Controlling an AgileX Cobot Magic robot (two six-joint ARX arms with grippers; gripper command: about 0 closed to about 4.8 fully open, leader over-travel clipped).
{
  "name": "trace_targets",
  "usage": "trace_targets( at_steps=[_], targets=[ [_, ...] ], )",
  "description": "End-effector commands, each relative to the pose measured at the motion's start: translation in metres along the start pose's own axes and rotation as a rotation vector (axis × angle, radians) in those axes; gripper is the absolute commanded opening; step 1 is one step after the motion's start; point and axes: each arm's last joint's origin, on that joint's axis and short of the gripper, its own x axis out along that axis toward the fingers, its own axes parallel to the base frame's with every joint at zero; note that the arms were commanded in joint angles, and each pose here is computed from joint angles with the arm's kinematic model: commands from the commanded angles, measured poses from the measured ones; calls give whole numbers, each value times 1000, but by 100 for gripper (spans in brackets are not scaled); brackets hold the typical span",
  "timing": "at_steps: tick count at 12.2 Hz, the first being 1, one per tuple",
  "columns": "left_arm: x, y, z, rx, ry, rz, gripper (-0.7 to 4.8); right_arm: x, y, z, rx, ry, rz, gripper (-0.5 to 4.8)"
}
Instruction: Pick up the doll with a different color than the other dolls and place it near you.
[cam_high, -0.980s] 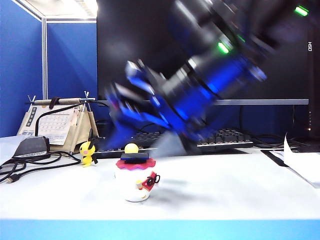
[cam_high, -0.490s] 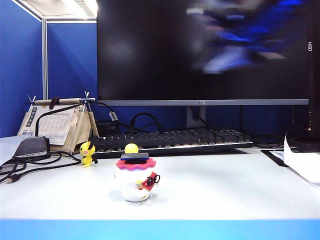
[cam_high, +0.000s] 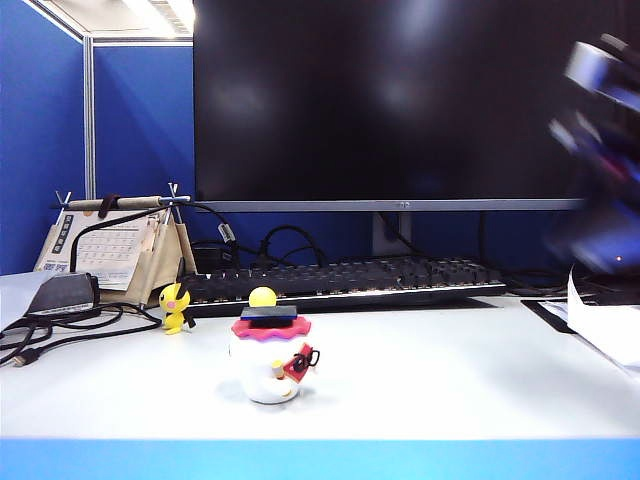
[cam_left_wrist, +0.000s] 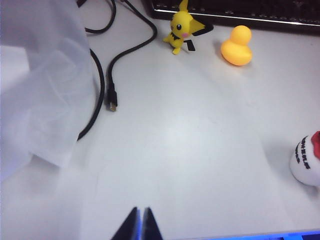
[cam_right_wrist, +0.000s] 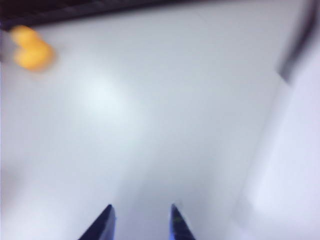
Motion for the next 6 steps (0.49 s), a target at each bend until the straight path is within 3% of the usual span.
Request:
trace_targets(
  at_steps=[1, 2, 6],
  targets=[
    [0, 0, 1, -1, -3, 0, 24, -14, -11, -35, 55, -76, -49, 144],
    [0, 0, 1, -1, -2, 0, 24, -24, -20, -58, 103, -115, -173, 144],
    [0, 0, 1, -1, -2, 0, 24, -25, -22, -61, 109, -95, -205, 144]
  ],
)
